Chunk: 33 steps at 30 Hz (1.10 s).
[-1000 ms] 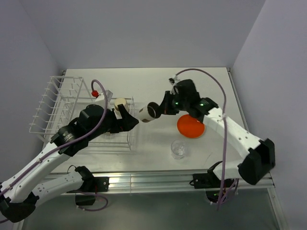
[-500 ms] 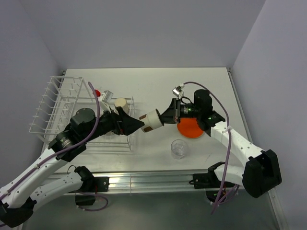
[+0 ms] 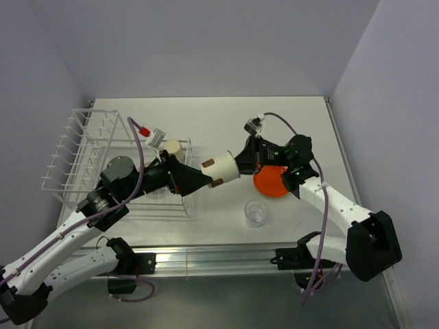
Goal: Load the mixed dishes into the dish rack
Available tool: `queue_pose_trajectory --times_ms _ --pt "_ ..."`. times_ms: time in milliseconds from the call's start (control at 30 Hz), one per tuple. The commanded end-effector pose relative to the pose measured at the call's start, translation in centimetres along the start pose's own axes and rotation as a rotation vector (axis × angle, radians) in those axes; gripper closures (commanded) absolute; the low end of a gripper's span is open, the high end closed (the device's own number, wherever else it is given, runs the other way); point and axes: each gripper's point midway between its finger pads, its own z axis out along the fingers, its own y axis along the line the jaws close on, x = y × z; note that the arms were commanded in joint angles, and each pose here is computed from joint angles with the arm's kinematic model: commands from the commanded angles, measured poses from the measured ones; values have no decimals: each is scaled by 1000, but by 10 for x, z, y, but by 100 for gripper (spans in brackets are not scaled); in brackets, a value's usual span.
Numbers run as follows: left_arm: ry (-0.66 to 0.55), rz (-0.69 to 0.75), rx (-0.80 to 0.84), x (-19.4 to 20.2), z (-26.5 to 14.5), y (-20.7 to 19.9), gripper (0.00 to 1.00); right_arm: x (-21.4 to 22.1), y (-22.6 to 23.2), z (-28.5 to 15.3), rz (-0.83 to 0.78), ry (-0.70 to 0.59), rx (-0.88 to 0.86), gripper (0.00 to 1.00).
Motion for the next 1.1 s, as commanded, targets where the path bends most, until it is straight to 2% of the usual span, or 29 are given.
queue_pose_trajectory --times_ms 0,267,367,467,500,567,600,633,667,700,767,800,833,867,900,933,967,1000,1067 --pt "-26 13 90 -8 2 -18 1 5 29 2 -81 22 -85 100" --pt "-37 -13 128 -10 4 -24 2 -2 21 12 -80 12 -51 100" --pt "-41 -19 126 -11 6 -24 6 -2 20 15 -81 13 -48 100" --pt "-49 -24 117 -12 4 -23 17 -3 19 16 -83 8 -46 100" --pt "-52 -24 120 -12 4 -24 28 -3 19 16 -83 7 -46 100" --pt "-52 -30 125 -13 4 -25 43 -4 19 16 -88 5 -45 100" --pt "-50 -31 128 -13 5 -26 55 -4 20 17 -93 6 -48 100" --pt "-44 -34 119 -12 5 -24 62 -4 21 17 -99 6 -48 96" --pt "-43 -33 115 -12 5 -24 71 -4 21 17 -100 6 -45 87" --pt "-48 -31 106 -14 4 -24 99 -6 20 17 -128 0 -38 55" --pt "-46 -27 43 -12 -3 -15 100 -9 15 16 -116 -9 16 34" --pt "-79 -16 11 -20 -7 -14 100 -15 4 16 -208 -31 65 26" --pt "-101 4 -18 -24 -15 -12 100 -11 -23 8 -90 -37 206 24" --pt "-73 -14 -119 -16 -22 5 100 -23 -17 6 -163 -70 271 21" --pt "-129 -3 -187 -31 -32 8 100 -43 -42 -6 -274 -160 446 1" --pt "-136 8 -256 -33 -38 18 100 -36 -63 -23 -205 -163 598 0" --pt "-85 -7 -390 -20 -51 40 100 -45 -62 -30 -244 -198 665 0" --pt "-134 14 -485 -36 -62 47 100 -54 -73 -45 -282 -251 773 0" --pt "-98 19 -662 -28 -84 73 100 -53 -84 -65 -275 -268 895 0"
